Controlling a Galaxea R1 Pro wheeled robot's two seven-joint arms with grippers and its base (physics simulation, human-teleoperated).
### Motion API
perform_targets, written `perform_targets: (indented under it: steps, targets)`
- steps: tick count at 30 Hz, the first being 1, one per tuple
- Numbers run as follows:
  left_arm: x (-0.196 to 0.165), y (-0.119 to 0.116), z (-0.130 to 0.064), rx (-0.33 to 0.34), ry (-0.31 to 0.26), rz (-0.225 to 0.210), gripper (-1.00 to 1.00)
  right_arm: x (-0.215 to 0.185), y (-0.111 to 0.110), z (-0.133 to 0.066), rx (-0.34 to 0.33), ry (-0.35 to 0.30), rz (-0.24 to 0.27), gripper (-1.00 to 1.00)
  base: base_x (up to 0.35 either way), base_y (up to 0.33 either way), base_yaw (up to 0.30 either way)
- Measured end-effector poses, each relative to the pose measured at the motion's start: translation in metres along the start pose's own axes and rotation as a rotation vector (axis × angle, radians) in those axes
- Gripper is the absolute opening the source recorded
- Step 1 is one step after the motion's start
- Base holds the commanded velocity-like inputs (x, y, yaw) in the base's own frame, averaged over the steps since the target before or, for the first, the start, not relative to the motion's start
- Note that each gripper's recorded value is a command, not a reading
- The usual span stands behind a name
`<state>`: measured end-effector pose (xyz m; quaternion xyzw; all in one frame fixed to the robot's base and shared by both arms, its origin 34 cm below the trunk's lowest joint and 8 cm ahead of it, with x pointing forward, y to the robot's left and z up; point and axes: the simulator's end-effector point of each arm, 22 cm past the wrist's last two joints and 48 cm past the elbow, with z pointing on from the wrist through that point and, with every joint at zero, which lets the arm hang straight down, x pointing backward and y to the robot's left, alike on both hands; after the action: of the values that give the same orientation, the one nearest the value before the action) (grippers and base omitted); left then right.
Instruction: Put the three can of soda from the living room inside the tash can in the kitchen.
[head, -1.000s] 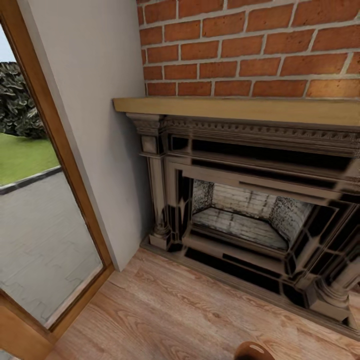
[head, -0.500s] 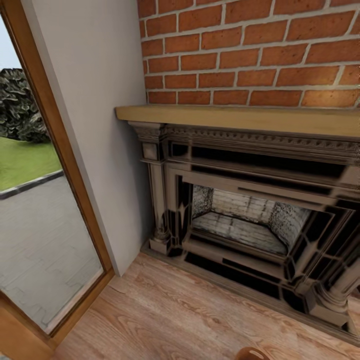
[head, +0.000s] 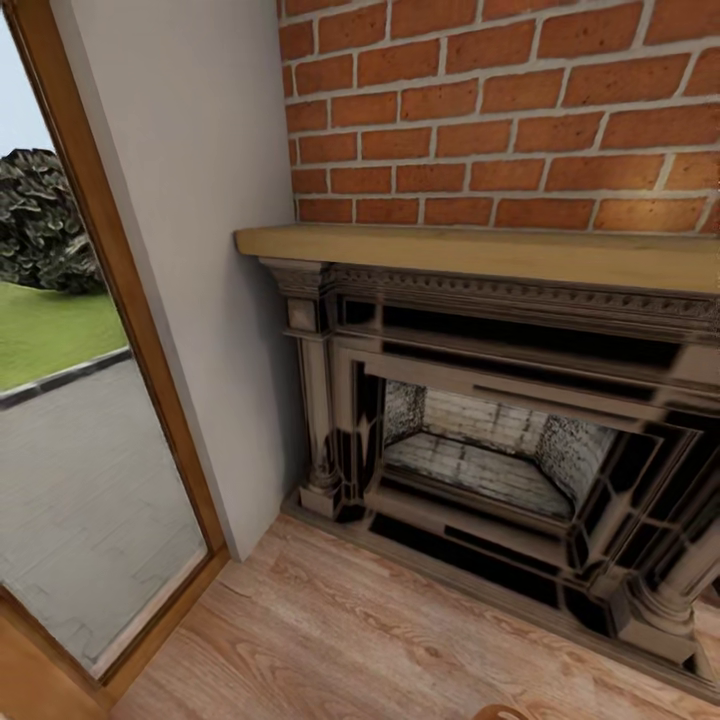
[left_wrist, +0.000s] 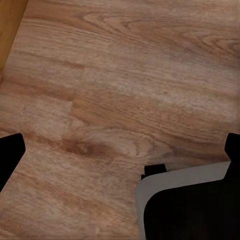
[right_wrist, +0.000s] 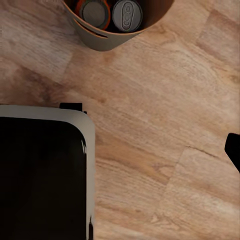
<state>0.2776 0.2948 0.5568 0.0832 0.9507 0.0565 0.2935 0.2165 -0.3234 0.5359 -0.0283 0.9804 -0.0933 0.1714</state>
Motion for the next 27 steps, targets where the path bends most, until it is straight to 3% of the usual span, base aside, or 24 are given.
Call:
perform_targets:
  steps: [9, 17, 27]
  targets:
    - [0.016, 0.002, -0.019, -0.004, 0.054, -0.002, 1.00, -0.007, -0.002, -0.011, 0.000, -0.011, 0.003, 1.00, 0.000, 0.000, 0.000]
    - [0.051, 0.004, -0.046, -0.009, 0.149, -0.008, 1.00, -0.013, -0.006, -0.020, 0.003, -0.021, 0.005, 1.00, 0.000, 0.000, 0.000]
    - [0.052, 0.010, -0.060, -0.033, 0.157, -0.042, 1.00, -0.018, -0.009, -0.032, 0.003, -0.032, 0.009, 1.00, 0.000, 0.000, 0.000]
